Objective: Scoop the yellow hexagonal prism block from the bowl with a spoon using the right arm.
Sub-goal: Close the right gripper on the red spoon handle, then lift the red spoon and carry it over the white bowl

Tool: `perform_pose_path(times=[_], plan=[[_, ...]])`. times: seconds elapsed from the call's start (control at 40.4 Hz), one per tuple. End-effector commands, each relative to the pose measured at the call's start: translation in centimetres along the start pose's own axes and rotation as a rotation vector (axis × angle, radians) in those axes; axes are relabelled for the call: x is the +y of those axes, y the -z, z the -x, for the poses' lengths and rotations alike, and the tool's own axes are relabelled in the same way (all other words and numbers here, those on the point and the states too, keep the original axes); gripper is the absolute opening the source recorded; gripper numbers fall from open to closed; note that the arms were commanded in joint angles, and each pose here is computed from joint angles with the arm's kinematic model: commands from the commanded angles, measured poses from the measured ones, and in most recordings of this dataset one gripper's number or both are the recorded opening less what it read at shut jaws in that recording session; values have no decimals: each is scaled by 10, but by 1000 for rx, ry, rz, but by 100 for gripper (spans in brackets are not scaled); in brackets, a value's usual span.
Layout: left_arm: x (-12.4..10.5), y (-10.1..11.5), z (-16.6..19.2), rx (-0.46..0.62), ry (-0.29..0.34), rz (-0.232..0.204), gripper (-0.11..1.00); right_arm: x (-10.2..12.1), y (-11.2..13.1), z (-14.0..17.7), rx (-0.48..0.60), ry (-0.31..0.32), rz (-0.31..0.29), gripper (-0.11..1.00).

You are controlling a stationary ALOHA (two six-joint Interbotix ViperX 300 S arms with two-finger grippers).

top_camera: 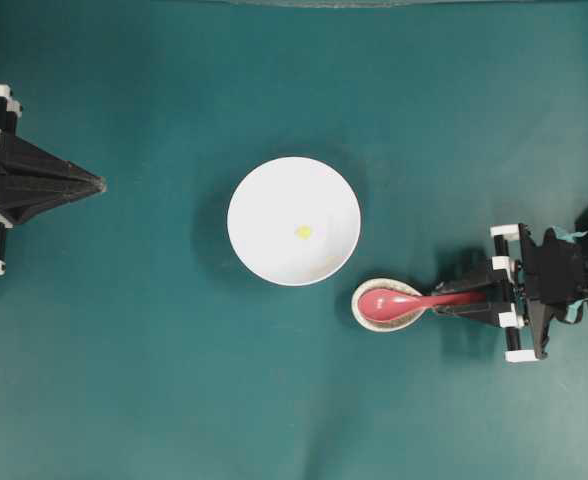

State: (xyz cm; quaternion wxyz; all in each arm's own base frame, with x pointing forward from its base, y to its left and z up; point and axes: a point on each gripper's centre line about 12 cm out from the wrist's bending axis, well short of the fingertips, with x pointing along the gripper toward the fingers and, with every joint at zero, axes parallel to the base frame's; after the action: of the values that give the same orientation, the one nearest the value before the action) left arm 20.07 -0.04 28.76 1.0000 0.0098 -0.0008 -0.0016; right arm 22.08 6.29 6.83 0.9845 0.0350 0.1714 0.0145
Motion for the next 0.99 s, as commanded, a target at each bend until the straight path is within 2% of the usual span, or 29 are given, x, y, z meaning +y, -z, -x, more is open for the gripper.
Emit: perform_pose_path(times=[0.0, 0.173, 0.594, 0.792, 0.965], plan=[[1, -8, -3, -20, -3, -3, 2, 2, -2, -1, -6, -3, -4, 23], [1, -8, -3, -20, -3, -3, 2, 4, -8, -3, -30, -9, -18, 23], [1, -9, -2, -15, -3, -2, 2, 7, -43, 6, -102, -34, -76, 23], [1, -10, -2, -20, -3, 0, 2, 0, -62, 9, -123, -17, -92, 23], [1, -11, -1, -28, -3, 3, 2, -9, -83, 10, -125, 12, -82, 23]])
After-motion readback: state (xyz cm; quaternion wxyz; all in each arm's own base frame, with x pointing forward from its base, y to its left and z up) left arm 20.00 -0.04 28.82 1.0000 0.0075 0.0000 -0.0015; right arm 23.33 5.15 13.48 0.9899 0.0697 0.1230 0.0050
